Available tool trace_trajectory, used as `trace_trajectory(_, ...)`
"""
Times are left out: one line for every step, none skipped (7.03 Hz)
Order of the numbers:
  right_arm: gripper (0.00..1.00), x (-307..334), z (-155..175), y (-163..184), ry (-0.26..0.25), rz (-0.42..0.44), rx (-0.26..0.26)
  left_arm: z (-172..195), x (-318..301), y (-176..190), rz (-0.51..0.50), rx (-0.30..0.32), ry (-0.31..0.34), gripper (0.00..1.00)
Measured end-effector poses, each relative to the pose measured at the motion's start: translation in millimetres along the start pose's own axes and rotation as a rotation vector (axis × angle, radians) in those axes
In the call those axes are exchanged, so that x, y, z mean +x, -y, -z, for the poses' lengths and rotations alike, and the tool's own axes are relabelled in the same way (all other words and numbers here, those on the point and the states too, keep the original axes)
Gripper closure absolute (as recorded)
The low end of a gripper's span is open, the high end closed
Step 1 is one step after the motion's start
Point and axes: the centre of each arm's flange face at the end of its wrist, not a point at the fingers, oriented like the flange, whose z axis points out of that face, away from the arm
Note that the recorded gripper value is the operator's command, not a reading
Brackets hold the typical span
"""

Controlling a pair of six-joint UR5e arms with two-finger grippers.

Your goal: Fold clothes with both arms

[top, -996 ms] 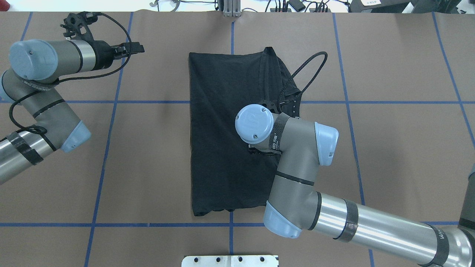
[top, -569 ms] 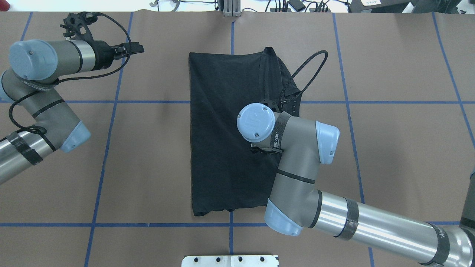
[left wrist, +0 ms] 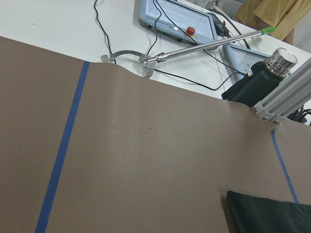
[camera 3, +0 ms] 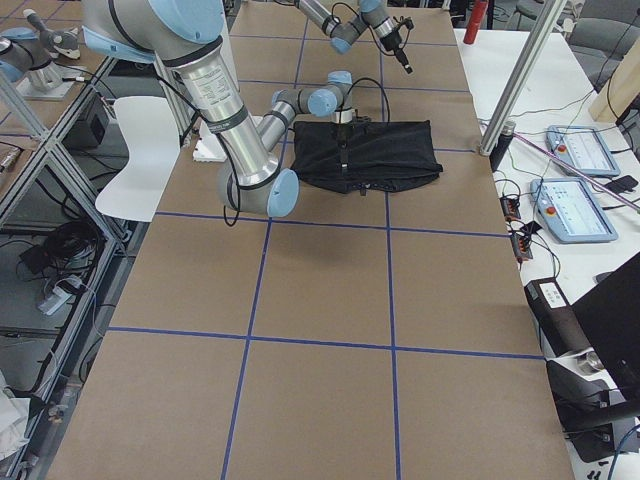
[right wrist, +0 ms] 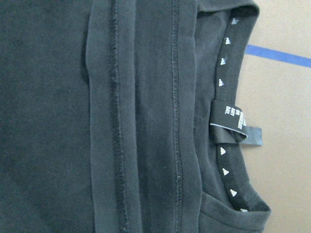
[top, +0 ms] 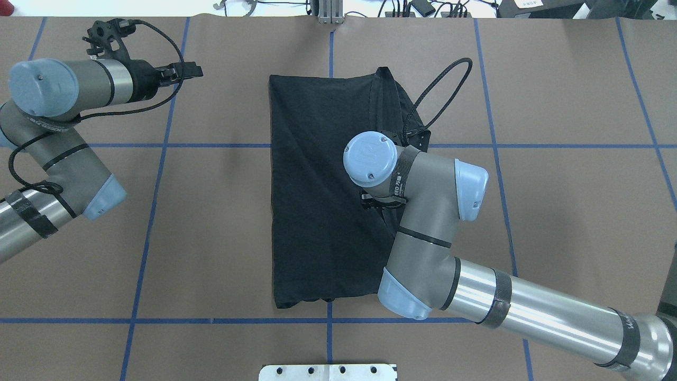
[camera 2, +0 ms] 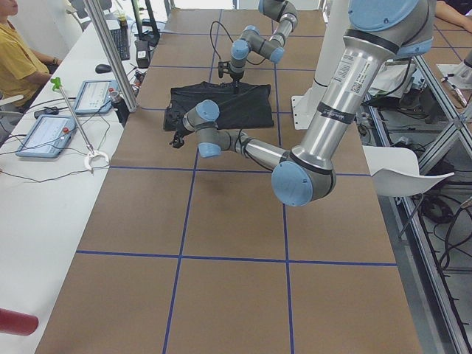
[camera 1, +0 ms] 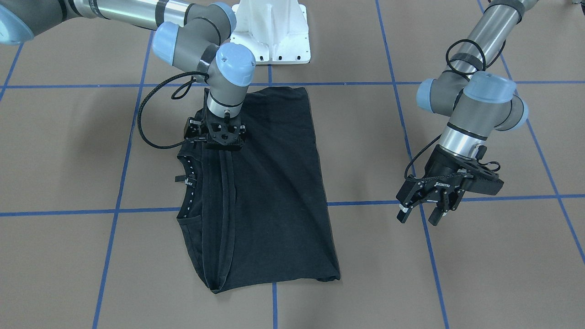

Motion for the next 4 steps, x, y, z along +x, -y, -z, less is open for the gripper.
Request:
trace_trajectory(0.0,-3,0,1,0.002,-0.003,-0.002,1,0,0,0.0,0.0,0.0,0.0)
trace_trajectory(0.0,-6,-1,-1,0.0,-0.003,-0.005,2,-1,-1,0.0,0.0,-0.001,0.0)
trace_trajectory(0.0,-10,-4,-4,-0.002,0.001,-0.01,4,-2,-1,0.0,0.001,-0.002,0.0)
trace_trajectory(0.0,-15,-4,-8,-0.001,0.004,-0.013,5,-2,-1,0.0,0.001,-0.002,0.0)
